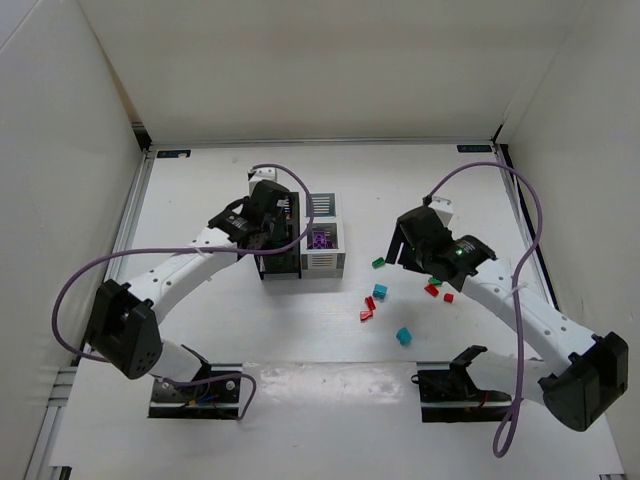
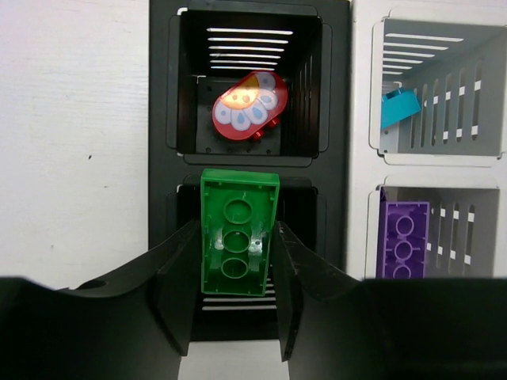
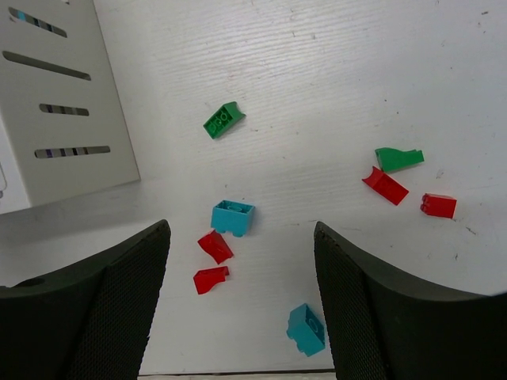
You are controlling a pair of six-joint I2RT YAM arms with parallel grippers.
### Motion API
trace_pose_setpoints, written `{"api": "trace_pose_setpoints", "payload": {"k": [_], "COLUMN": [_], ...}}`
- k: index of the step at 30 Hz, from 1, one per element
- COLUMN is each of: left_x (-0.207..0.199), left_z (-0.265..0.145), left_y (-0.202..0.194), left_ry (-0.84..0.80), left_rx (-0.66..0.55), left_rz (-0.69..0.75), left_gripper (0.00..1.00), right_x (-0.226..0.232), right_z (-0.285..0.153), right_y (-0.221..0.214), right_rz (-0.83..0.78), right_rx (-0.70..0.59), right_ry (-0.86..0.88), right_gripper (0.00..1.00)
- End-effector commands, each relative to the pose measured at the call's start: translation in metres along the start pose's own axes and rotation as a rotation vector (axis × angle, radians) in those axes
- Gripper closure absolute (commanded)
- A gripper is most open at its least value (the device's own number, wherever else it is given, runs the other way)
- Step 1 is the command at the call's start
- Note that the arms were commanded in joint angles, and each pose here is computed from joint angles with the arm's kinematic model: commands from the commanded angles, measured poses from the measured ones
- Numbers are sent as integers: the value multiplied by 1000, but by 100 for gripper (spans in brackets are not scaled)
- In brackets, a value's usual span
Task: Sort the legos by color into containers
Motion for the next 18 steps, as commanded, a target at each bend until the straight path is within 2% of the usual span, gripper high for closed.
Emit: {"api": "trace_pose_setpoints", "payload": {"k": [1,5,6,8,14,15,16,18], "left_x": [-12,-12,-11,-8,4,8,14,21], "left_z": [-1,-2,-6,-6,-41,-45,-62,-71], "left_y": [17,15,16,11,17,13,17,8], "left_ry": [-41,-37,-39,-37,-68,-61,-83,-78], "left_rx": [-54,-27,-32,-25,-50,-40,-60,-25], "left_rz": [-40,-50,-59,-57,-99,-97,-123,-124], "left_gripper": [49,44,37,33,32,29,20,9], "right_x": [-1,-3,-3,-2,2,6,9,17], "right_z": [4,10,10,11,27,31,34,45], "right_y": [-5,-9,-9,-8,-5,-4,-3,-1], "right_rz": [5,-1,-8,-9,-23,-23,-29,-49], "right_rx": [21,57,53,47,89,93,87,102], "right_ry": [-29,-62,-66,-63,-33,-24,-18,-27], "right_gripper": [24,22,22,21,21,21,21,21]}}
Point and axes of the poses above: each gripper's point midway between its finger pads, its own z axis out along the fingers, its own x axis along the line the jaws close on, y = z × x, the point moved 10 cm from there along -z, back along the fingers, and after that the axes turned 10 degrees about -z, right-handed, at the moved point
